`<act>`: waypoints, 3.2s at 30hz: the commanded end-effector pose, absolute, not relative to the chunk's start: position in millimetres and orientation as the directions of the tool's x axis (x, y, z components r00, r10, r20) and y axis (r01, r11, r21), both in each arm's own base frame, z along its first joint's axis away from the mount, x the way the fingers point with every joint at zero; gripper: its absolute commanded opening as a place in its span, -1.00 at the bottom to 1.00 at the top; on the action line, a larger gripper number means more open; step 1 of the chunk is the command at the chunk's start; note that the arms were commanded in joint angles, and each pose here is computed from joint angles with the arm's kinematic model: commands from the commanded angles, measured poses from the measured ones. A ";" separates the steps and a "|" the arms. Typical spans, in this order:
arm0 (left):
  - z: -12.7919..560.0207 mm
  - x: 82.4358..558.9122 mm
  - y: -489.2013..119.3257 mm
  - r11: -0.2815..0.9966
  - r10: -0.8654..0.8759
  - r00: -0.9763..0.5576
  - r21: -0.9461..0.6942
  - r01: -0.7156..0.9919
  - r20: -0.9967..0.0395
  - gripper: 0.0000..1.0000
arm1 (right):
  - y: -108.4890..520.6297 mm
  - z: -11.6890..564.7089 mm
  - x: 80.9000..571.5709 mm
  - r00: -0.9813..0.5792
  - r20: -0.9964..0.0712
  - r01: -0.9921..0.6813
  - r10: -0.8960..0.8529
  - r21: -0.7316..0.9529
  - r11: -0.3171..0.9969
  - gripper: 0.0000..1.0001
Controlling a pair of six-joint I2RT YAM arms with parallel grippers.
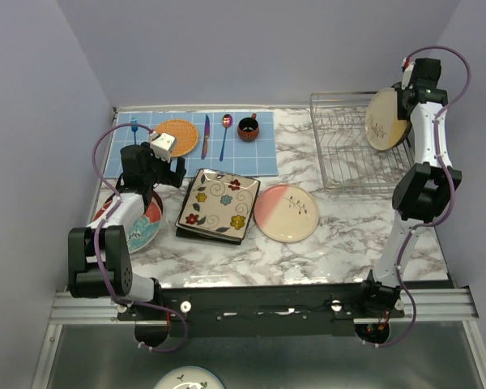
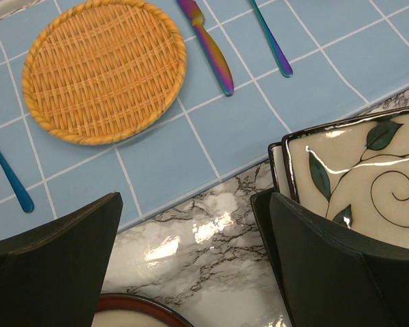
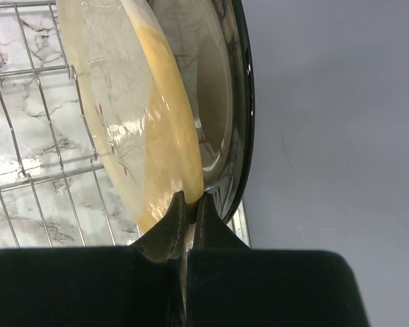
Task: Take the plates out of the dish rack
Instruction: Unload the plate from the dish rack.
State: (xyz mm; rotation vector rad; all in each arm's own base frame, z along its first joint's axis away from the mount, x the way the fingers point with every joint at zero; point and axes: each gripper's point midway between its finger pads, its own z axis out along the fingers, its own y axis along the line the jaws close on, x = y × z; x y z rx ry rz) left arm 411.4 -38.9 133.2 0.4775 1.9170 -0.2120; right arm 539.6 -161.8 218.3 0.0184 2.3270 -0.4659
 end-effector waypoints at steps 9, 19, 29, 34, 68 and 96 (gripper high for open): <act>138.6 411.2 -46.8 0.886 0.234 -0.299 0.077 0.456 -0.925 0.97 | -159.3 189.7 549.6 -0.760 -0.632 0.098 -0.153 -0.344 0.934 -0.67; 132.3 412.3 -44.5 0.888 0.245 -0.308 0.085 0.453 -0.919 0.97 | -162.9 180.1 559.8 -0.762 -0.629 0.105 -0.150 -0.349 0.931 -0.48; 131.8 414.4 -44.8 0.888 0.241 -0.307 0.082 0.452 -0.921 0.97 | -163.0 172.0 563.3 -0.767 -0.623 0.096 -0.154 -0.348 0.933 -0.19; 129.5 413.7 -44.2 0.889 0.244 -0.311 0.084 0.451 -0.919 0.97 | -161.3 156.2 563.9 -0.785 -0.602 0.083 -0.149 -0.340 0.937 -0.17; 132.7 411.2 -44.6 0.886 0.250 -0.302 0.091 0.455 -0.920 0.97 | -87.6 114.6 547.4 -0.823 -0.547 -0.142 -0.153 -0.063 0.988 -0.27; 133.5 406.1 -42.6 0.886 0.264 -0.306 0.105 0.452 -0.915 0.97 | -94.5 161.3 548.6 -0.772 -0.616 -0.094 -0.156 -0.133 0.987 -0.99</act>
